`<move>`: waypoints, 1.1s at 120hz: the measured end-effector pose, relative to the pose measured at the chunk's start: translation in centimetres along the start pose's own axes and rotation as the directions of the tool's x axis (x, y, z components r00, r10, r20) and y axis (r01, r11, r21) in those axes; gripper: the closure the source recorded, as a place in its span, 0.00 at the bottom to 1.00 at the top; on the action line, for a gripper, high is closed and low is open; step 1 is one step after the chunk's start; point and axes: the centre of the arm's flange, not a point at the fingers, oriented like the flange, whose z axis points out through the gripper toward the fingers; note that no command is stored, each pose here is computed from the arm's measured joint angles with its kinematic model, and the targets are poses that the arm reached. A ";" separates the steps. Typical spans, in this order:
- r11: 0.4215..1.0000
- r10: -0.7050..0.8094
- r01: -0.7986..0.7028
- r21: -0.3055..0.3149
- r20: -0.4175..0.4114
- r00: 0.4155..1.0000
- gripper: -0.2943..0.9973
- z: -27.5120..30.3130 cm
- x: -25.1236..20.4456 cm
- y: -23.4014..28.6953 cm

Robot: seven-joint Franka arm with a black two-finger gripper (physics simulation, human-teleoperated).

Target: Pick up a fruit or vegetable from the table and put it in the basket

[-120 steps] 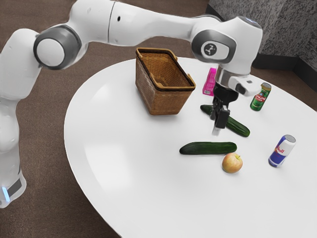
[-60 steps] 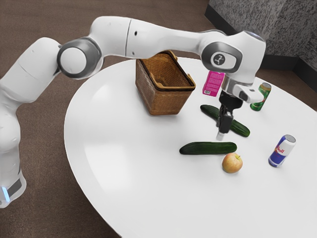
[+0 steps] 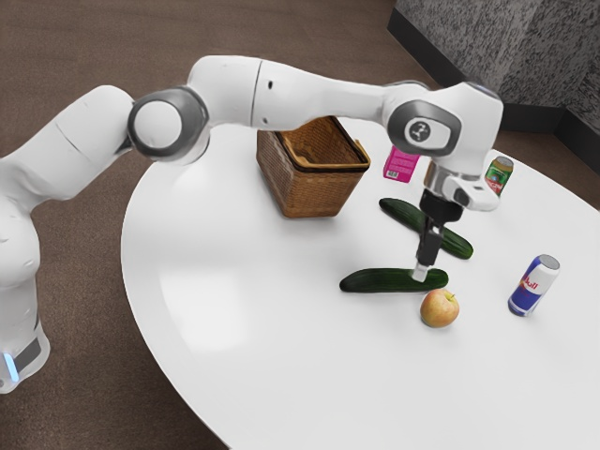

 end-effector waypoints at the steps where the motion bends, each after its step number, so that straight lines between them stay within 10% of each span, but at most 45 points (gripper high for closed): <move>1: 1.000 0.000 0.000 0.001 -0.001 1.000 0.23 0.0 0.0 -0.1; 64: 0.989 0.097 -0.089 0.118 -0.066 0.993 0.23 2.2 3.2 -0.3; 132: 0.994 0.091 -0.086 0.074 -0.064 0.994 0.23 7.1 4.1 -1.8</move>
